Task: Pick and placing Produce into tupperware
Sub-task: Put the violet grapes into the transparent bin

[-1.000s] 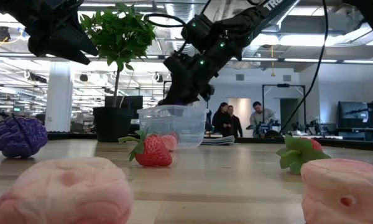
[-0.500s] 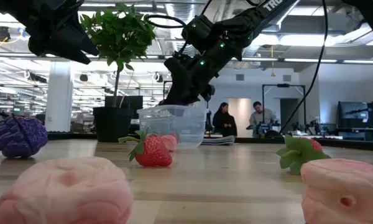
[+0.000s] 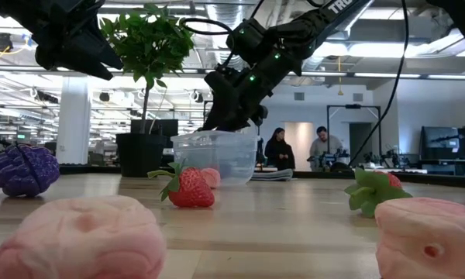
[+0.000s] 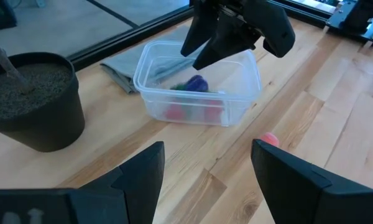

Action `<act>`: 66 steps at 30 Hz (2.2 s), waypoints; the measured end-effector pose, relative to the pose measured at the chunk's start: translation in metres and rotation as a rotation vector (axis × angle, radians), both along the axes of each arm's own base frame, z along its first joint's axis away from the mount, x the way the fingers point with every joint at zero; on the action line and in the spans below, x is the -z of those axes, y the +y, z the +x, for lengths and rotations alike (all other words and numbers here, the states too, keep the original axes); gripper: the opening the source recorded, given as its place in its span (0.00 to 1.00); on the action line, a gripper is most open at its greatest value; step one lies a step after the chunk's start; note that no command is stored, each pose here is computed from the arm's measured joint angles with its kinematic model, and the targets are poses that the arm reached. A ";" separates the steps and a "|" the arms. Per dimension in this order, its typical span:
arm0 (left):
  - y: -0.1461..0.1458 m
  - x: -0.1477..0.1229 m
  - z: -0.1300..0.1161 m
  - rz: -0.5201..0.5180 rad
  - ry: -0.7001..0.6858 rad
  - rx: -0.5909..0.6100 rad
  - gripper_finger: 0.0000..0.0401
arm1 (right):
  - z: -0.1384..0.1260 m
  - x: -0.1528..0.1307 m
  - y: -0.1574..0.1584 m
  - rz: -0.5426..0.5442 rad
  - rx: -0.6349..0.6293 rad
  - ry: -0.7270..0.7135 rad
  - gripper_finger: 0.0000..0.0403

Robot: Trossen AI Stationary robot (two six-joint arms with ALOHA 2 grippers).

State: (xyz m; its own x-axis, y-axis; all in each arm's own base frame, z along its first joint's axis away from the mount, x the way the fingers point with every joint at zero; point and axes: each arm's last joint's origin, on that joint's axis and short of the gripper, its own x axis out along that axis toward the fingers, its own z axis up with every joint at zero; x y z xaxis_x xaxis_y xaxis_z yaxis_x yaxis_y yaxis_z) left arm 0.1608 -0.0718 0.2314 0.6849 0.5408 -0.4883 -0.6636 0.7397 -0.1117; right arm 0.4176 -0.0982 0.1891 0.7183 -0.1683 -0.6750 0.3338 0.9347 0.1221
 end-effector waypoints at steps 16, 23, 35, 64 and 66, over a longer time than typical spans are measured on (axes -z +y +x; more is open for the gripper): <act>0.000 0.000 0.000 0.000 0.003 0.001 0.58 | -0.009 -0.029 0.014 -0.031 -0.055 -0.021 0.57; 0.000 0.000 0.000 -0.002 0.008 0.003 0.58 | -0.027 -0.051 0.019 -0.039 -0.076 0.029 0.57; 0.000 0.000 0.000 -0.007 0.004 -0.001 0.58 | -0.054 -0.078 0.057 -0.047 -0.184 0.139 0.57; -0.001 0.001 -0.001 -0.025 0.027 0.023 0.58 | -0.152 -0.077 0.161 0.061 -0.120 0.253 0.57; -0.001 0.001 0.000 -0.027 0.029 0.025 0.58 | -0.165 -0.074 0.172 0.078 -0.107 0.217 0.57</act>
State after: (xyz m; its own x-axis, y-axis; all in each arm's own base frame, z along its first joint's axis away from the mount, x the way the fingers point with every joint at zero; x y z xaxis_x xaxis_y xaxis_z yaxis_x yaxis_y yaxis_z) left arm 0.1603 -0.0725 0.2302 0.6836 0.5098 -0.5223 -0.6482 0.7530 -0.1134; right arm 0.2530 0.0740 0.2633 0.5660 -0.0404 -0.8234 0.2600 0.9566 0.1318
